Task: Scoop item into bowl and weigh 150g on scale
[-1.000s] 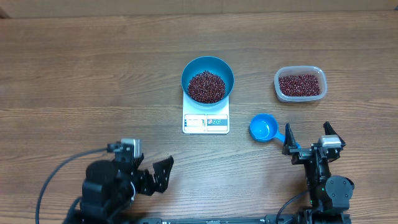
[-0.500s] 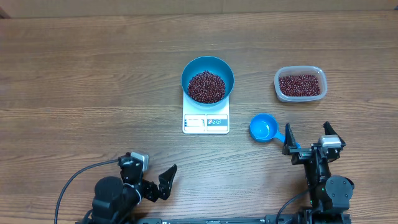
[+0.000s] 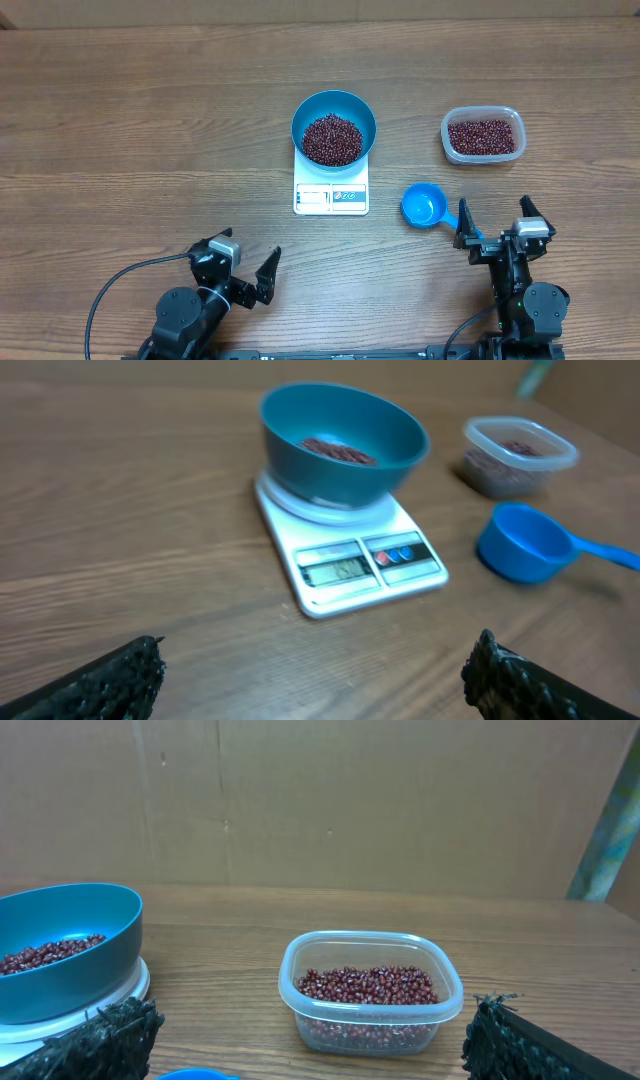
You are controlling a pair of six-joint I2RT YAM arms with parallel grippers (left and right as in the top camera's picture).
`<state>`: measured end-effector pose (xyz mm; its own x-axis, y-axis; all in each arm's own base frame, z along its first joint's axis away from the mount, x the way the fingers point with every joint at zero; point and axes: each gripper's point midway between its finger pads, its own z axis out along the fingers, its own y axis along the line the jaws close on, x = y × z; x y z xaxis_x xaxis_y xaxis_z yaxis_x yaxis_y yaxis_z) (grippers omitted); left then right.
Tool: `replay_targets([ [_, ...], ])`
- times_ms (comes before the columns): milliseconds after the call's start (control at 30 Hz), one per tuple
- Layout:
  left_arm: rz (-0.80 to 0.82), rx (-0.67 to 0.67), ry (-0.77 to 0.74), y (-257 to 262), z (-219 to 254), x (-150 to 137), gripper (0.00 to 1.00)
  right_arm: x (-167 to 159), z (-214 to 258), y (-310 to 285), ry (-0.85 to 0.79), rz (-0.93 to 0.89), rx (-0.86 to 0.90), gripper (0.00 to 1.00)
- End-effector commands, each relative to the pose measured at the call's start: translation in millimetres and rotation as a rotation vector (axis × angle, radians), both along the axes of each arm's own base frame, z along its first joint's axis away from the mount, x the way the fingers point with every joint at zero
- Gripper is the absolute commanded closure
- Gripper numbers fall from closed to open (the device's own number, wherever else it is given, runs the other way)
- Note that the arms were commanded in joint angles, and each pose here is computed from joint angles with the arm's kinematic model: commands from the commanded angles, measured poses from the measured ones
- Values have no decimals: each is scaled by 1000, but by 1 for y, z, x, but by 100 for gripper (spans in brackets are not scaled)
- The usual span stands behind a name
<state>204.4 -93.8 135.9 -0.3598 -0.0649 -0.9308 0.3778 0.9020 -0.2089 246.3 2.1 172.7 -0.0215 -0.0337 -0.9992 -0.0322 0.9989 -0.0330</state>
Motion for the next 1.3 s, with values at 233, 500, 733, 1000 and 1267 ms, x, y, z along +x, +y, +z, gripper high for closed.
replay_targets([
  [233,221,-34,-143,30,16,26,1,0,-2,1,-3,3,4,0],
  [500,215,-87,-222,26,22,32,0,0,-2,1,-3,3,4,0],
  [733,170,-26,-242,21,21,31,1,0,-2,1,-3,3,4,0],
  [1000,170,-26,-241,21,21,31,0,0,-2,1,-3,3,4,0],
  [1267,171,-26,-241,21,21,31,0,0,-2,1,-3,3,4,0],
])
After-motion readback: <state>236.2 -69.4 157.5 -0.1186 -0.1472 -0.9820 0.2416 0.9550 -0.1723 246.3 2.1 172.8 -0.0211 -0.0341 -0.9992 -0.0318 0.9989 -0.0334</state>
